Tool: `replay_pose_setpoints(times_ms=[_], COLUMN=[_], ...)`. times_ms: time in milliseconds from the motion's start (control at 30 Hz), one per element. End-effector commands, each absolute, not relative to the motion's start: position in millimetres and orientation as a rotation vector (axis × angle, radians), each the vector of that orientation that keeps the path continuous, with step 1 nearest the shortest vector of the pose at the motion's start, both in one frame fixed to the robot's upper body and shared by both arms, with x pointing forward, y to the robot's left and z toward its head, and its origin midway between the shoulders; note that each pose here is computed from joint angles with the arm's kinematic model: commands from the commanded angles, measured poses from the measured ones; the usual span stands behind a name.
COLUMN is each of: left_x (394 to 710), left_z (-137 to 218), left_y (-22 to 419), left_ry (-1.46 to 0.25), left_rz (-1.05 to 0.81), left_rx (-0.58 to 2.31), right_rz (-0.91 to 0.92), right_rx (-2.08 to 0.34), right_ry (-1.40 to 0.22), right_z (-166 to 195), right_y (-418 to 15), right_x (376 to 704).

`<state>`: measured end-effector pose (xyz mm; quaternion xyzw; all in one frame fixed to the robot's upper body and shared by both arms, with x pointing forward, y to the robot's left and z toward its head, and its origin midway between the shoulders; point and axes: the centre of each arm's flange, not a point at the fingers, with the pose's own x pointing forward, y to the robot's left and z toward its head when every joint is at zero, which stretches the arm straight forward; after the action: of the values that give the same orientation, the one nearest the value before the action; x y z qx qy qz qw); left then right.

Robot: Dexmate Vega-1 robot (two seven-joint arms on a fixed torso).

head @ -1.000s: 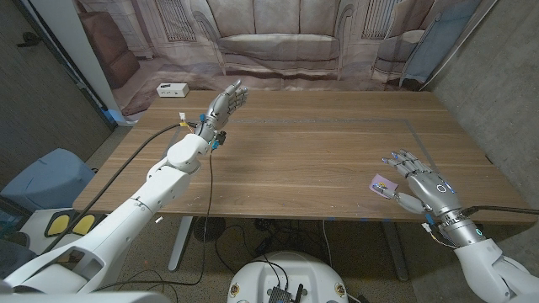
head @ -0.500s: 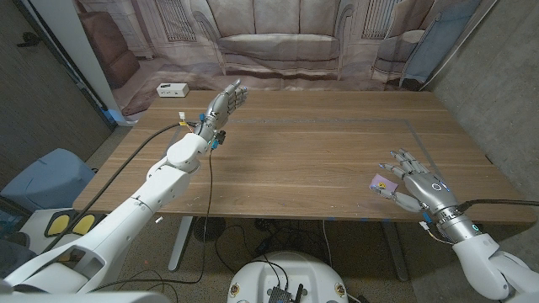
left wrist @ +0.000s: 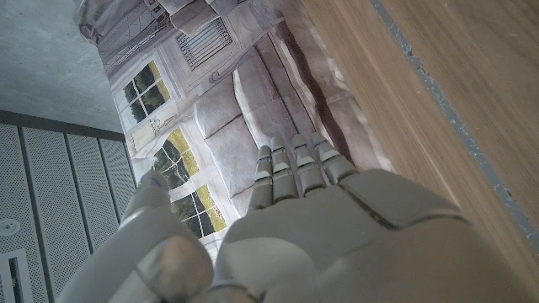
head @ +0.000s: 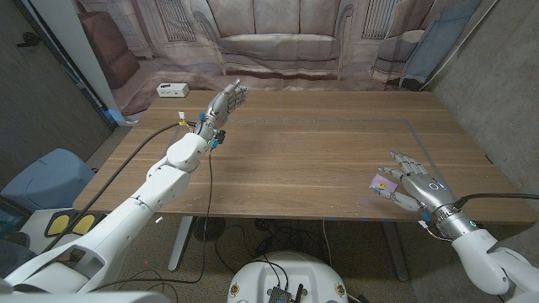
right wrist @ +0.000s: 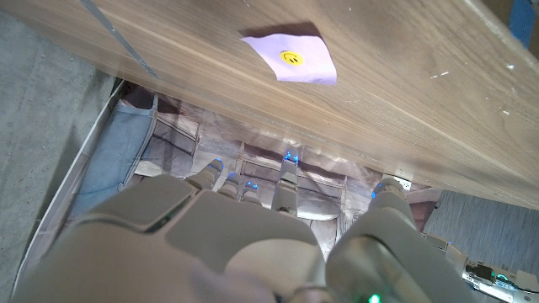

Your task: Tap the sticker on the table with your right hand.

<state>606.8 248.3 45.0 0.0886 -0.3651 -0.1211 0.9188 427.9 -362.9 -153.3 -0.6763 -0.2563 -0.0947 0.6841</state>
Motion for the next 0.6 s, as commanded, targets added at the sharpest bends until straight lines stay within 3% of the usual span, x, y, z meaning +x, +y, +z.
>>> replay_pose_setpoints(times_ms=[33,600], left_x=[606.3,605.4], left_z=[46.7,48.1], left_y=[249.2,250.6], left_ry=[-0.753,-0.751], left_rz=[-0.252,-0.248], left_rx=[0.186,0.19], right_rz=[-0.186,-0.157], right_rx=[-1.519,-1.533], right_ry=[-0.51,-0.441], right_z=[-156.5,-162.4], right_y=[-363.0,-363.3], right_x=[430.5,437.1])
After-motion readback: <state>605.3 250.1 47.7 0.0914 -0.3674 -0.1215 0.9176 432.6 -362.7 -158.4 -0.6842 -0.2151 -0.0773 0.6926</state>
